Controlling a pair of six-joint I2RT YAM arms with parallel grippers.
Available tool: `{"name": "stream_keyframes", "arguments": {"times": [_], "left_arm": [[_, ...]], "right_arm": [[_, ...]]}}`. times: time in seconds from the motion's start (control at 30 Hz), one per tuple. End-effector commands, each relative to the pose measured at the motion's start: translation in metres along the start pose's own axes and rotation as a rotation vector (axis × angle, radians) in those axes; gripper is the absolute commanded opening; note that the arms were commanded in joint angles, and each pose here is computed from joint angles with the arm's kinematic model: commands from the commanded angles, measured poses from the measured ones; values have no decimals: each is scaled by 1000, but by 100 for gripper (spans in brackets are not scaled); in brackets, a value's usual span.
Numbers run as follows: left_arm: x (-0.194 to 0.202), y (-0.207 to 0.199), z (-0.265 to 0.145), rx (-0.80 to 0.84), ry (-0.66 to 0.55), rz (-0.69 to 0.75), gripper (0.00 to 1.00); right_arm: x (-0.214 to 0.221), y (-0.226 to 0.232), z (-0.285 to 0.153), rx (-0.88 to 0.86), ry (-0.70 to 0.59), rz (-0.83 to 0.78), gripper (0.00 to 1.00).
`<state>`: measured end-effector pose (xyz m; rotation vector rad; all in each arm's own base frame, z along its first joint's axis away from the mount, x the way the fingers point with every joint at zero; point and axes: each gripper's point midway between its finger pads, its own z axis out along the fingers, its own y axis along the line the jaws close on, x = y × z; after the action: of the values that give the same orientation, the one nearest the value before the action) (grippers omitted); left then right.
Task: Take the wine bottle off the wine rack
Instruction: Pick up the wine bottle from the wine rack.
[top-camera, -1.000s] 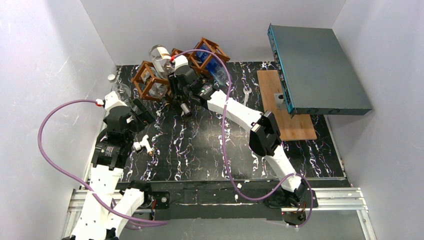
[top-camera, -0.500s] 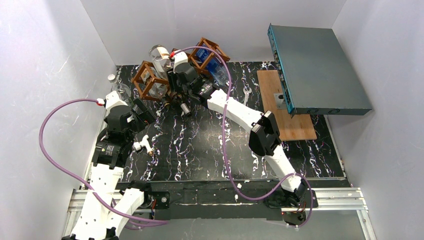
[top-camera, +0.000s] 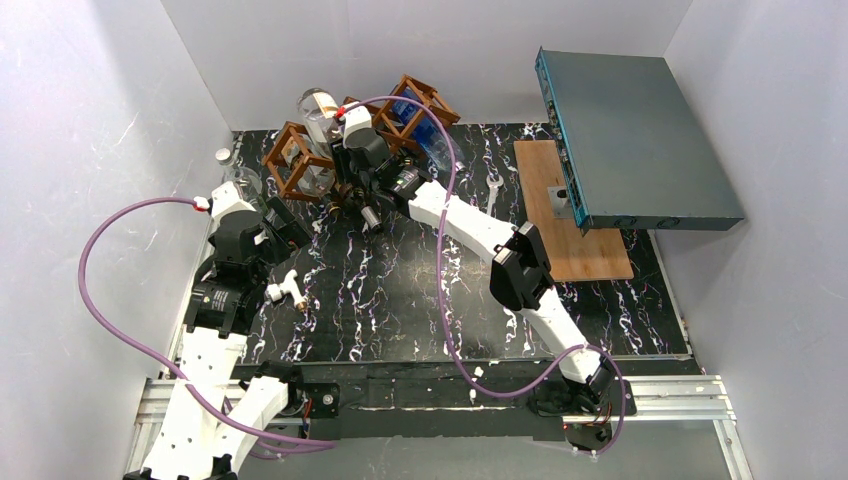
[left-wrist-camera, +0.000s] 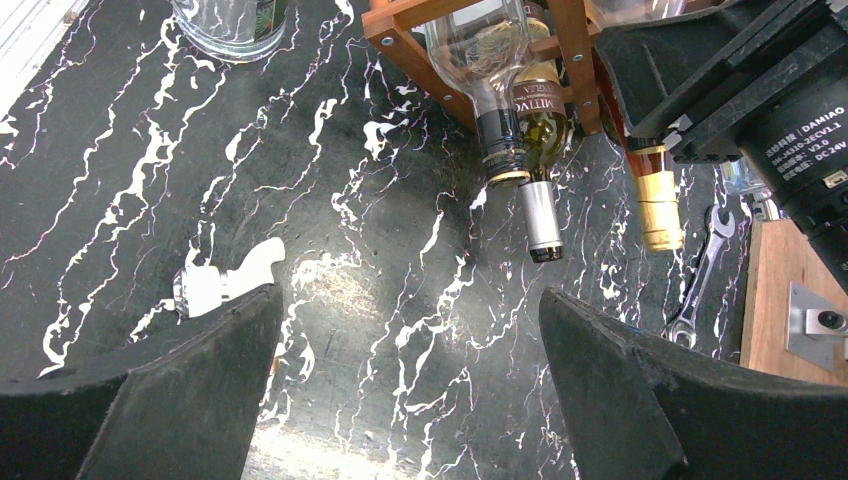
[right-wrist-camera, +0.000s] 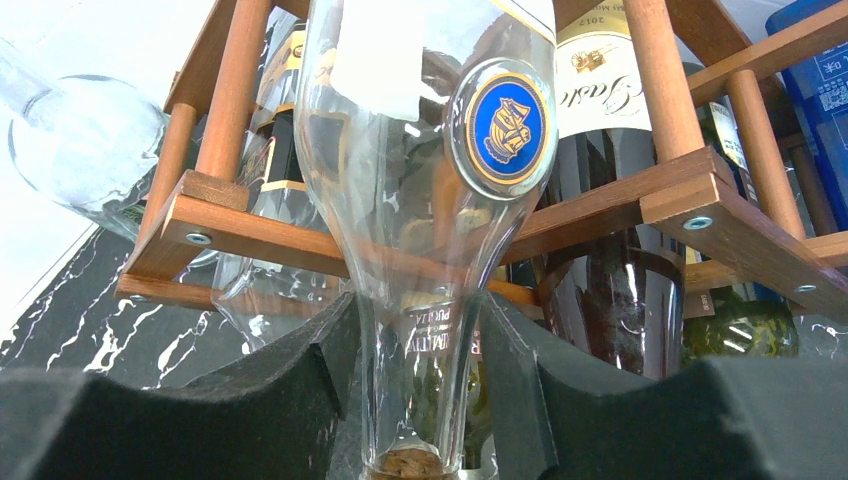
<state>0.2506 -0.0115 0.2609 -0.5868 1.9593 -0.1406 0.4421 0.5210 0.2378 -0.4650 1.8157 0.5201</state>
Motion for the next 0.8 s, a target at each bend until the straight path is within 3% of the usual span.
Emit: {"name": "stream_keyframes", "arguments": {"times": [0.0, 0.23, 0.47, 0.77], "left_arm": [[0, 3, -1, -13, 1, 16, 99], [1, 3, -1, -12, 5, 14, 99], [2, 3, -1, -12, 5, 13, 99], [3, 0, -1, 4, 14, 1, 99]], "right_arm": [[-39, -5, 1, 14, -110, 47, 54], [-34, -3, 5, -7, -99, 48, 46], [-43, -1, -1, -30, -104, -10, 1], [-83, -14, -23, 24, -158, -95, 1]]}}
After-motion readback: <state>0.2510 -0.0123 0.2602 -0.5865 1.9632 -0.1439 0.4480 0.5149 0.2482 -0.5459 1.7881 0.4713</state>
